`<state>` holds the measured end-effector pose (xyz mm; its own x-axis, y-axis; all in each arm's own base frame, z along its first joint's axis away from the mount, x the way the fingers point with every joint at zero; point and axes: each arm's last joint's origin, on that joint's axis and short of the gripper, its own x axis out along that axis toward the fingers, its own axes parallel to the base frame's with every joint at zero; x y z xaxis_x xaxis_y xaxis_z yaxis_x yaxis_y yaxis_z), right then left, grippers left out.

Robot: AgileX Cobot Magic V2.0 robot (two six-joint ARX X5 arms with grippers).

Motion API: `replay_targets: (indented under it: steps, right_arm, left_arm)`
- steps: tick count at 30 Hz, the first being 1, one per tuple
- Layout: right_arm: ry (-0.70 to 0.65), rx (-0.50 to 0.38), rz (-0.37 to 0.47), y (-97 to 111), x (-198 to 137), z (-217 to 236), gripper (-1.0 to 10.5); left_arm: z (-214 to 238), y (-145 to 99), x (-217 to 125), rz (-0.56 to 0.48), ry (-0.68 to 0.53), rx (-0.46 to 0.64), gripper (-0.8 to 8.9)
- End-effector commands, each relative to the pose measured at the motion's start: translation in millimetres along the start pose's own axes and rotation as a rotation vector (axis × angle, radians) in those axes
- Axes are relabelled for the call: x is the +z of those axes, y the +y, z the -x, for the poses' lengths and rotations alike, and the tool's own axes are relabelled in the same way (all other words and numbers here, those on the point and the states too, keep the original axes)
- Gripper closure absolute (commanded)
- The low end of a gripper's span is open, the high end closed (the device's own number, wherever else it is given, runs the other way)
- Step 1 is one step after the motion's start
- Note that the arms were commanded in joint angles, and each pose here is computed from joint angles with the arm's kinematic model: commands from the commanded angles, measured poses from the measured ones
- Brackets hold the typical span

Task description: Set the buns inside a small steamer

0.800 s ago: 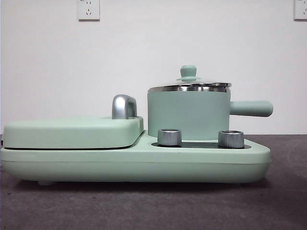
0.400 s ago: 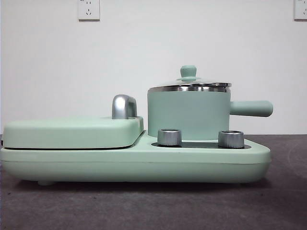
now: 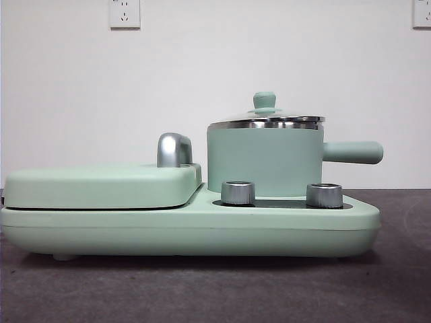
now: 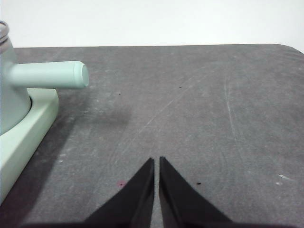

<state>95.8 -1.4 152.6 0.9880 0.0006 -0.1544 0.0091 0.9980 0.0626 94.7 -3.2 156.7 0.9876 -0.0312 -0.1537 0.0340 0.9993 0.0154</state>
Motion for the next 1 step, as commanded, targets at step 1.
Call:
replay_targets:
  steps: [1]
  right_arm:
    - [-0.008, -0.004, -0.006, -0.2, -0.4, -0.4, 9.3]
  left_arm:
    - [-1.9, 0.1, -6.8, -0.005, 0.024, 0.002, 8.07]
